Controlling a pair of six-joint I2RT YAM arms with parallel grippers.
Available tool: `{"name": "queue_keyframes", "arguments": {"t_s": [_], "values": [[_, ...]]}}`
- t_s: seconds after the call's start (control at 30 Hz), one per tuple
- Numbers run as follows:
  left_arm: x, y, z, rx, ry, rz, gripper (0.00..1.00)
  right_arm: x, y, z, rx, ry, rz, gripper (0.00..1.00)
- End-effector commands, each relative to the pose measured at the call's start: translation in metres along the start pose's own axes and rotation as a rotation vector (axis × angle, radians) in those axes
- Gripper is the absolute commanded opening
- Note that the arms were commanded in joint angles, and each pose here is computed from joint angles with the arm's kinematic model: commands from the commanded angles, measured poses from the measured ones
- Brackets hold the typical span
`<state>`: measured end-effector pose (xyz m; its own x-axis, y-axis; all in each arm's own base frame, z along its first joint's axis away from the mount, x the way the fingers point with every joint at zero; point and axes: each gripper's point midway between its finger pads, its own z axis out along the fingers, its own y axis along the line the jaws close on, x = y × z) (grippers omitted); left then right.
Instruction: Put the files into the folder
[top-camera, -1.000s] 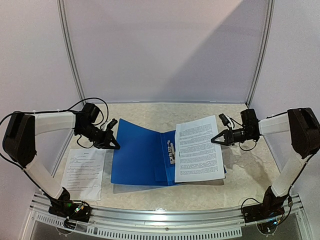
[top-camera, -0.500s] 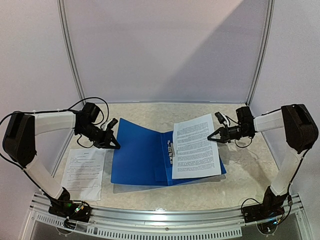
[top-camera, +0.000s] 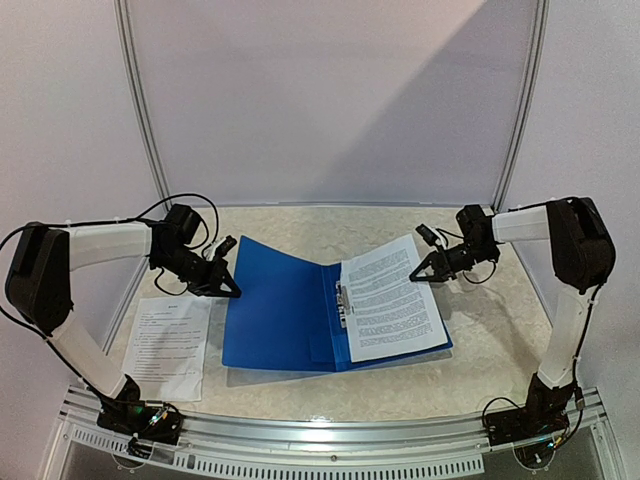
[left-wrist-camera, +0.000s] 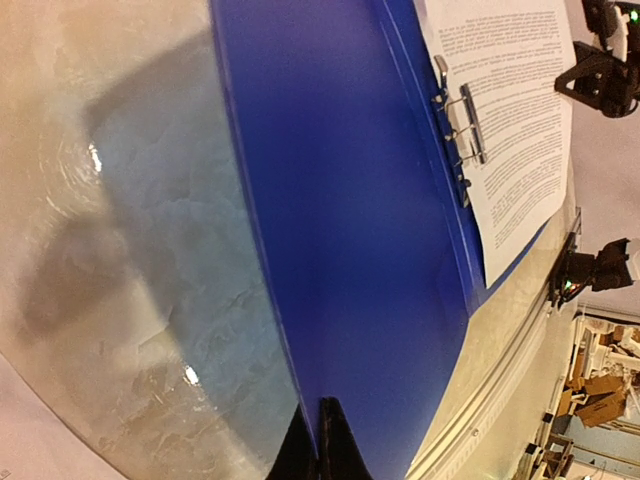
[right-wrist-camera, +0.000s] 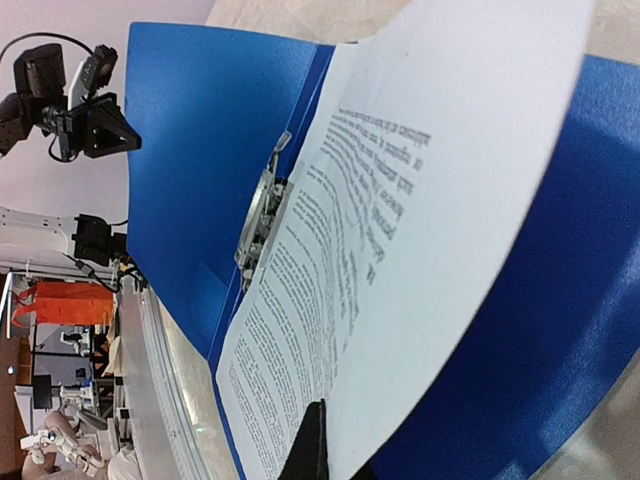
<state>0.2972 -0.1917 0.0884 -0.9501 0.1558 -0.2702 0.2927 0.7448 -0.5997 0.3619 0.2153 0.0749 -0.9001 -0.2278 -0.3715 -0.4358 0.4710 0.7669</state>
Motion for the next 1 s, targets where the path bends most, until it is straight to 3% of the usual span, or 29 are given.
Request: {"name": "queue_keyframes", "arguments": {"t_s": [0.0,0.63,0.77,0.97], "values": [[-0.007,-0.010,-0.006,-0.008,-0.024,0.063,0.01,0.012,-0.002,-0.002,0.036,0.077,-0.009,0.00],[-0.008,-0.013,-0.007,-0.004,-0.028,0.068,0.01,0.001,-0.011,0.012,0.036,0.012,0.034,0.01],[-0.008,-0.013,-0.008,-0.004,-0.032,0.072,0.01,0.003,-0.014,0.012,0.056,0.028,0.044,0.16],[-0.007,-0.013,-0.007,-0.004,-0.029,0.071,0.01,0.003,-0.024,0.008,0.138,0.036,0.043,0.45]]}}
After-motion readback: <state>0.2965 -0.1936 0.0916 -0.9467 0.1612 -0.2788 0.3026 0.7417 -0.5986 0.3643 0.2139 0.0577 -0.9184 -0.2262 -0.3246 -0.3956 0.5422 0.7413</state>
